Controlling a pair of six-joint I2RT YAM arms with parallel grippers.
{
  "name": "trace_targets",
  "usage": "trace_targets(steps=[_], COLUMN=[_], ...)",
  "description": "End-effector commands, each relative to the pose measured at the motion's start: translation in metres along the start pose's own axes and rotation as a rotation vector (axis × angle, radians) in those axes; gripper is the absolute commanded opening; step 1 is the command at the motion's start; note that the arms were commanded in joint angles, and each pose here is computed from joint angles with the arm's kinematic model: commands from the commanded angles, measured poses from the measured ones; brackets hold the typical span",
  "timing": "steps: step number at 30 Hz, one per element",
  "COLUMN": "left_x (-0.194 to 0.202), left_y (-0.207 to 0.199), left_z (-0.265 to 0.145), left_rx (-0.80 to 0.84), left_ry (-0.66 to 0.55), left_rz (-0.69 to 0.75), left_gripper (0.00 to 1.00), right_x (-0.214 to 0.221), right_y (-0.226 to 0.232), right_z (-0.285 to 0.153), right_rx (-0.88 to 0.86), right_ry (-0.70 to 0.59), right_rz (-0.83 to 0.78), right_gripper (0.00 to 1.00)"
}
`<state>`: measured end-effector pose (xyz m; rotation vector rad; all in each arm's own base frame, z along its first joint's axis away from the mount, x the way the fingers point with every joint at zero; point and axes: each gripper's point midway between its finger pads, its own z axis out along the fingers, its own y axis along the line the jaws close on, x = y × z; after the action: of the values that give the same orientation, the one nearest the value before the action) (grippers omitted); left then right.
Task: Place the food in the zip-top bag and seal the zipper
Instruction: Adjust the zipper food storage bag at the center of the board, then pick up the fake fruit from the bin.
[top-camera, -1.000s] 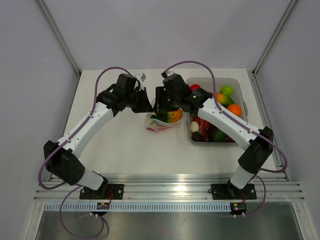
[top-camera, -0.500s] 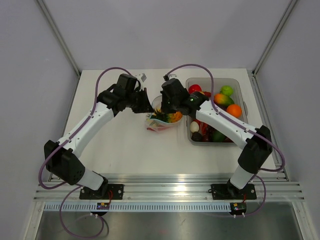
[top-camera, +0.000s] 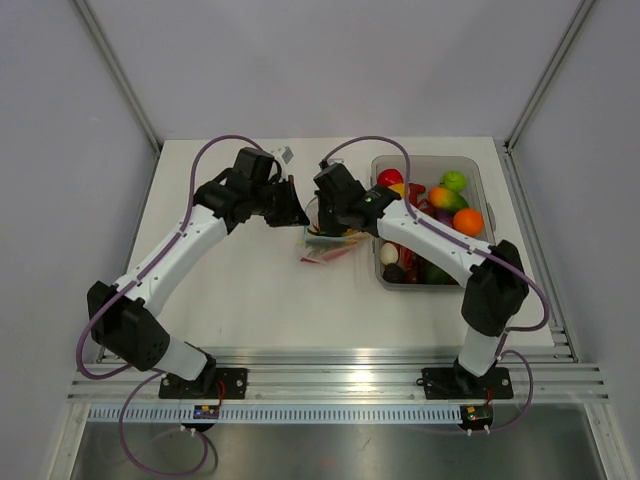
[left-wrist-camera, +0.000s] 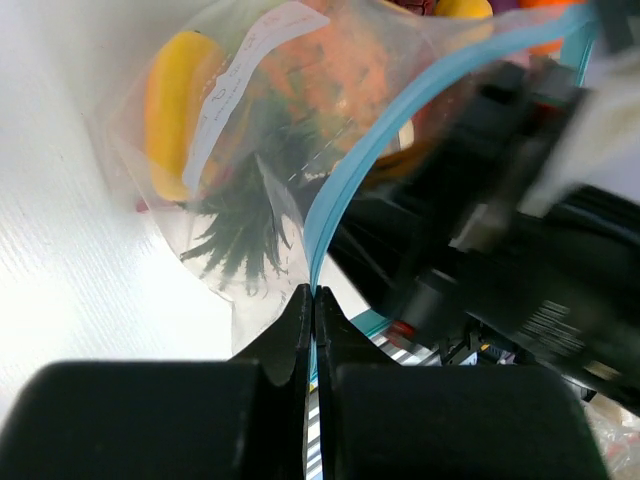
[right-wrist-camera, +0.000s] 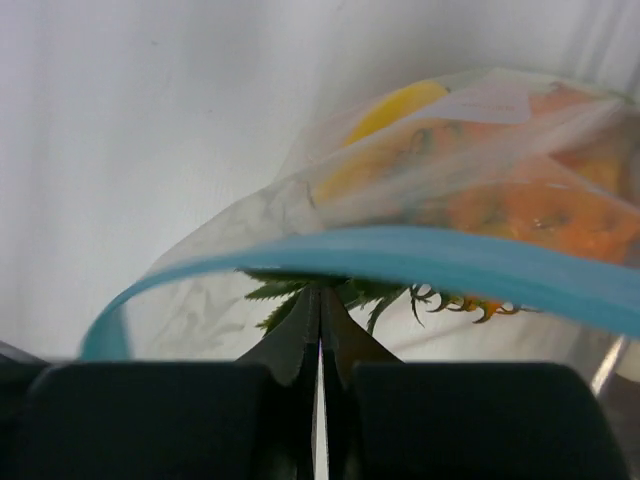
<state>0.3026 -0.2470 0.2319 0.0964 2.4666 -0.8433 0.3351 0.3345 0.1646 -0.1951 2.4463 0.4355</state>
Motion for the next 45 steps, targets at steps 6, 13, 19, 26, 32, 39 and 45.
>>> trace_targets(steps=[6,13,19,26,32,39,45], left_x=[-0.033,-0.061,-0.081,-0.080,-0.056,-0.017,-0.020], left_y=[-0.018,-0.008,-0.005,0.001,0.013,0.019,0.009], left_z=[-0.017,-0.018,-0.024,-0.031,-0.036,-0.016,-0.009], left_rx=[0.056,0.041,0.025,-0.001,-0.019,-0.011,0.004], left_ry=[-0.118,-0.165,-0.196,-0.224,-0.215,-0.132,-0.119], left_rz=[0.006,-0.016,-0.006,-0.003,-0.004,-0.023,-0.007], left_gripper=[0.00,0.00,0.00,0.00,0.00,0.00,0.00], right_x=[-0.095,-0.083,-0.047,-0.034,-0.037,-0.037,-0.029], right_y=[-0.007,-0.117,-0.176,-0.185,-0.190,-0.202,-0.211], right_z=[-0.151,-0.136,-0.107,-0.069,-0.034,0.004,0.032], right_rx=[-0.055,0.084,0.190,0.180,0.173,0.188,0.222], right_ry=[-0.391,-0.340,-0.233,-0.170,-0.141,-0.122,-0.082], right_rz=[0.033,0.260,0.335,0.369,0.416,0.506,0.517], right_gripper=[0.09,0.36,0.55,0.72,0.81,0.87,0.86])
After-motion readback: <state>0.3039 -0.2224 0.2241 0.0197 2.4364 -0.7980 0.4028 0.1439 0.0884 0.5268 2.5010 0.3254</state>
